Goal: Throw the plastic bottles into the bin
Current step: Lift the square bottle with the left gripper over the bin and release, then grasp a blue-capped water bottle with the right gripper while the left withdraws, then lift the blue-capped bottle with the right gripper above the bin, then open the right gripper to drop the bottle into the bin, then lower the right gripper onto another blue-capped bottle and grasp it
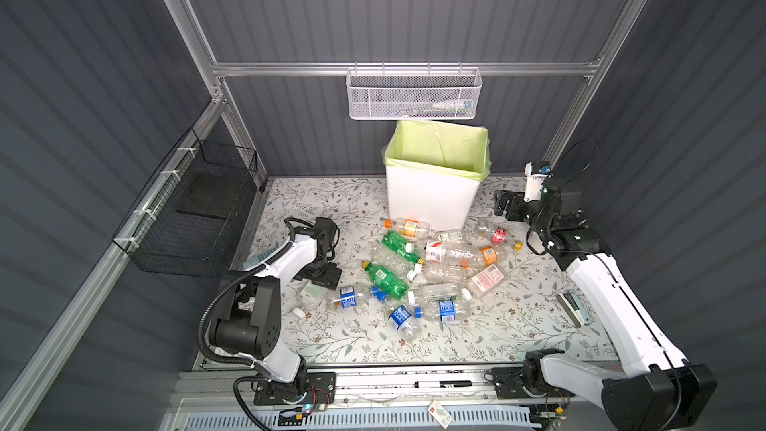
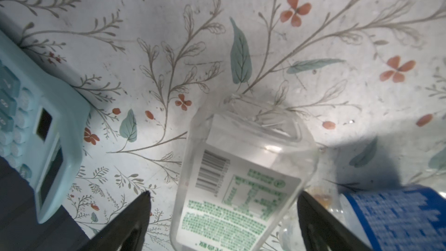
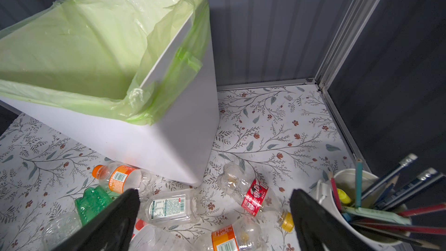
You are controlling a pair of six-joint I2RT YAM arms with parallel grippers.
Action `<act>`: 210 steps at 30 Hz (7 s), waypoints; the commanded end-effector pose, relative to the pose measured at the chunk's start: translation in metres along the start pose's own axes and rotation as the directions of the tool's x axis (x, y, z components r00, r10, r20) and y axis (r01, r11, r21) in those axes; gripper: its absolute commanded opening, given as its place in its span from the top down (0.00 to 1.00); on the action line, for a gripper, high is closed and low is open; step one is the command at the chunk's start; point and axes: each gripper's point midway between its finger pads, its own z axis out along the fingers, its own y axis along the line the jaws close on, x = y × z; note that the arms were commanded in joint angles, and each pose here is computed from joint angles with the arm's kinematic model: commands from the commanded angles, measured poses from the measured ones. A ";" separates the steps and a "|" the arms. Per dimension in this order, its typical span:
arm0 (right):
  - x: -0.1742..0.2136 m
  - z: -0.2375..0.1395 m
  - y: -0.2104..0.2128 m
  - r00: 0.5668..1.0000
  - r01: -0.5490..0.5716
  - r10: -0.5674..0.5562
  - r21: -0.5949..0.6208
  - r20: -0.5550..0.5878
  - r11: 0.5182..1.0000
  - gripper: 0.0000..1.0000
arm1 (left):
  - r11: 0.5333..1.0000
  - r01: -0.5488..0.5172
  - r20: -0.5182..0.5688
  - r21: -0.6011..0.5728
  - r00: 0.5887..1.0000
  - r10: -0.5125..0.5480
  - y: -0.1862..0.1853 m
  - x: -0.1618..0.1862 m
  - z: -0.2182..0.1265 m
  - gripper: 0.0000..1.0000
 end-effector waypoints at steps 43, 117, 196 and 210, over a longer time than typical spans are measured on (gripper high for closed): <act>0.045 -0.043 -0.061 0.992 -0.125 0.126 0.131 0.001 0.984 0.01 | 0.919 0.168 0.934 0.356 -0.098 -0.344 0.103 -0.108 -0.457 0.42; 0.344 -0.087 0.165 0.148 0.551 -0.915 -0.737 -0.374 0.390 0.13 | 0.880 0.378 0.806 0.286 0.402 -0.435 0.020 -0.111 -0.245 0.00; -0.148 0.012 0.122 0.971 0.207 -0.182 -0.168 0.155 0.964 0.01 | 0.858 0.387 0.738 0.338 0.457 -0.497 0.007 -0.080 -0.195 0.00; 0.030 -0.054 0.162 0.988 0.113 -0.142 -0.347 -0.059 0.931 0.01 | 0.848 0.413 0.724 0.333 0.464 -0.511 0.007 -0.081 -0.183 0.00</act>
